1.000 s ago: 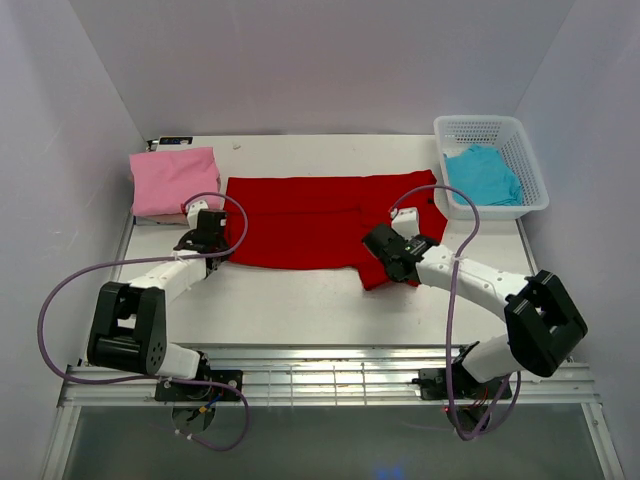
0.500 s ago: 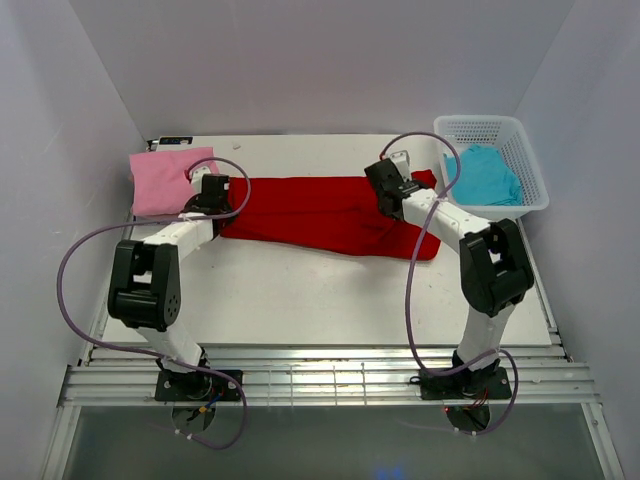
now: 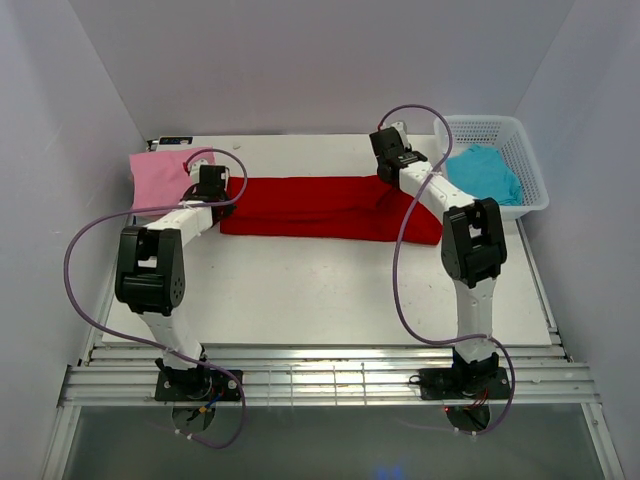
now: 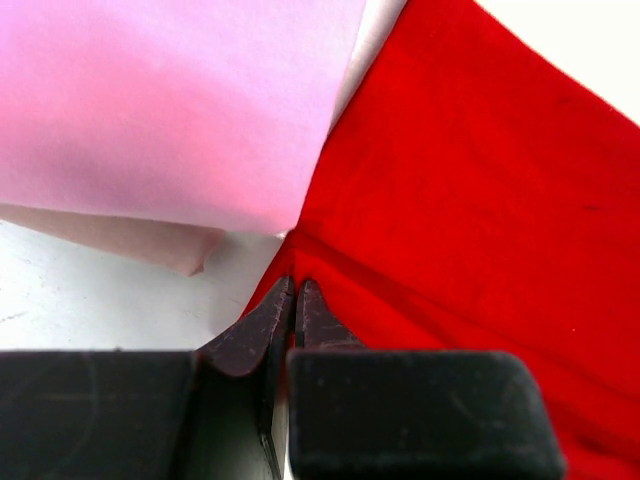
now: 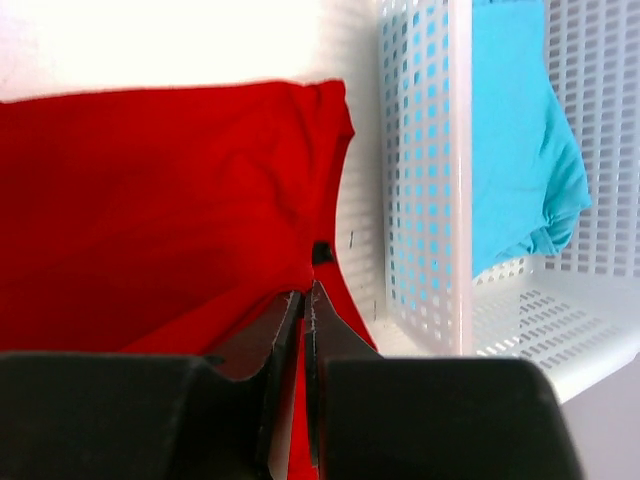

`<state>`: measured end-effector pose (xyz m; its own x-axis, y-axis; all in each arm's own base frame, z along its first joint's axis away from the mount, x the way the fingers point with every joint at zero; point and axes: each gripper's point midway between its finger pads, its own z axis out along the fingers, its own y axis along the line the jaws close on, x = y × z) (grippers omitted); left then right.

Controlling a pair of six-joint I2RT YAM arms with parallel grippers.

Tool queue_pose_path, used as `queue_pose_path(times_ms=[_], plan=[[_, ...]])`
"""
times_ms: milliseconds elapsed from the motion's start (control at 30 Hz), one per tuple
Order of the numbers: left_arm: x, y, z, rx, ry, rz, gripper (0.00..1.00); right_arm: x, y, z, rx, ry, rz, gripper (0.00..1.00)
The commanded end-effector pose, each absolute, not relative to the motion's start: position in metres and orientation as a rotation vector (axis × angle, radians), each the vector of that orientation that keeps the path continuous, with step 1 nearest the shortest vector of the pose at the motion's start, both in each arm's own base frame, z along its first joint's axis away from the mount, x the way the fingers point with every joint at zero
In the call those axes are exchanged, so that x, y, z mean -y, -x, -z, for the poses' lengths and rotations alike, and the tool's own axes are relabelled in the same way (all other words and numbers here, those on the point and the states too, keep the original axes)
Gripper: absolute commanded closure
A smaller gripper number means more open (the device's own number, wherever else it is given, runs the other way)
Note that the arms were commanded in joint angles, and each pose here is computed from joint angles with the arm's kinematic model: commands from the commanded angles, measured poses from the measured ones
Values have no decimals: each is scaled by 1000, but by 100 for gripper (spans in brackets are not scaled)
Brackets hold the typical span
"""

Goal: Fold and stack the t-shirts
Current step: Fold the tshirt

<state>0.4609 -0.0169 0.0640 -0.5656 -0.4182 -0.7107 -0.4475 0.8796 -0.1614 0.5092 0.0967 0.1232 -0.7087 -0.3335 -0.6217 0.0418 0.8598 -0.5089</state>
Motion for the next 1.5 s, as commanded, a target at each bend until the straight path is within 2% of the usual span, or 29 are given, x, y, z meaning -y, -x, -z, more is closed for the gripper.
queue_pose_path(times_ms=[0, 633, 667, 767, 800, 933, 1033, 1067, 1100, 1133, 1200, 1333, 1400, 1467], plan=[[12, -473, -80, -2220, 622, -27, 88, -98, -533, -146, -2213, 216, 641, 92], [14, -490, -54, -2281, 622, -17, 86, -93, -565, -124, -2226, 241, 684, 92], [13, -490, -54, -2281, 621, -17, 84, -93, -567, -122, -2228, 241, 686, 92], [13, -493, -60, -2265, 627, -15, 66, -90, -570, -119, -2233, 235, 682, 92], [13, -493, -63, -2255, 631, -13, 63, -89, -571, -118, -2234, 232, 681, 92], [11, -500, -92, -2156, 637, 11, 54, -86, -580, -111, -2229, 215, 685, 92], [8, -510, -126, -2066, 640, 21, 53, -82, -590, -108, -2207, 189, 695, 91], [7, -512, -135, -2049, 633, 19, 52, -78, -594, -109, -2197, 176, 699, 85], [6, -518, -149, -2019, 627, 23, 52, -76, -598, -112, -2181, 161, 705, 57], [7, -521, -160, -1997, 623, 31, 52, -75, -601, -109, -2177, 161, 707, 39], [10, -523, -175, -1971, 613, 52, 52, -65, -610, -116, -2139, 134, 749, 20], [45, -514, -193, -1941, 546, 133, 52, -54, -608, -143, -2085, 94, 778, 19], [75, -506, -198, -1920, 471, 176, 52, -61, -602, -172, -2038, 59, 671, 20], [96, -503, -199, -1912, 428, 206, 53, -67, -586, -155, -2084, 88, 604, 24]])
